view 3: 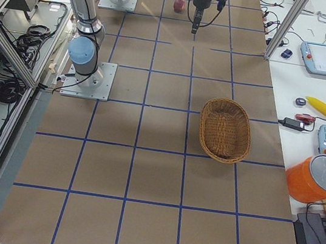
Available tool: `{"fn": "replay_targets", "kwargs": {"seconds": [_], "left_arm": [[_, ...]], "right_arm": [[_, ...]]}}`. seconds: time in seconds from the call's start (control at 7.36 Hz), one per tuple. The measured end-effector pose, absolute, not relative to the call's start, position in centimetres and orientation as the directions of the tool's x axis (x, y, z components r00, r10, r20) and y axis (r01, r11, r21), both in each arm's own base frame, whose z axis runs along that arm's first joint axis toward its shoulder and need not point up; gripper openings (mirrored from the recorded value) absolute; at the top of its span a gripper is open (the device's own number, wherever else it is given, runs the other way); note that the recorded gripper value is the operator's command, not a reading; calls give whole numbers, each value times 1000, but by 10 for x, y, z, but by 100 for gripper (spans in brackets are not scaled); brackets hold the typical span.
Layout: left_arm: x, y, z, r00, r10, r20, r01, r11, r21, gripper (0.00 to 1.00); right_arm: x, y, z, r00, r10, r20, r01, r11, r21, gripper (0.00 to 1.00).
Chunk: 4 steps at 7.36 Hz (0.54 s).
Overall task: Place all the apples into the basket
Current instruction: 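Move the left gripper down over the red apple, then close the left gripper on the red apple and lift it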
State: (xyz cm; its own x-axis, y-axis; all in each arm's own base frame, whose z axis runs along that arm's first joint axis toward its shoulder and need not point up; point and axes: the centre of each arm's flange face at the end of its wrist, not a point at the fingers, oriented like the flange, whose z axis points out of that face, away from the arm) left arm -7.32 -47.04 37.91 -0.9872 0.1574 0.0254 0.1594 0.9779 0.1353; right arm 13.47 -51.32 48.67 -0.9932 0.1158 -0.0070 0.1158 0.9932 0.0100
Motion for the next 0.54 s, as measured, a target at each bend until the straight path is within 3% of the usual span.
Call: {"fn": "replay_targets", "kwargs": {"seconds": [0.54], "left_arm": [[-22, -430, 261, -979, 205, -20, 201, 972, 123, 100]], "right_arm": [[135, -517, 491, -993, 115, -13, 115, 993, -25, 100]]}}
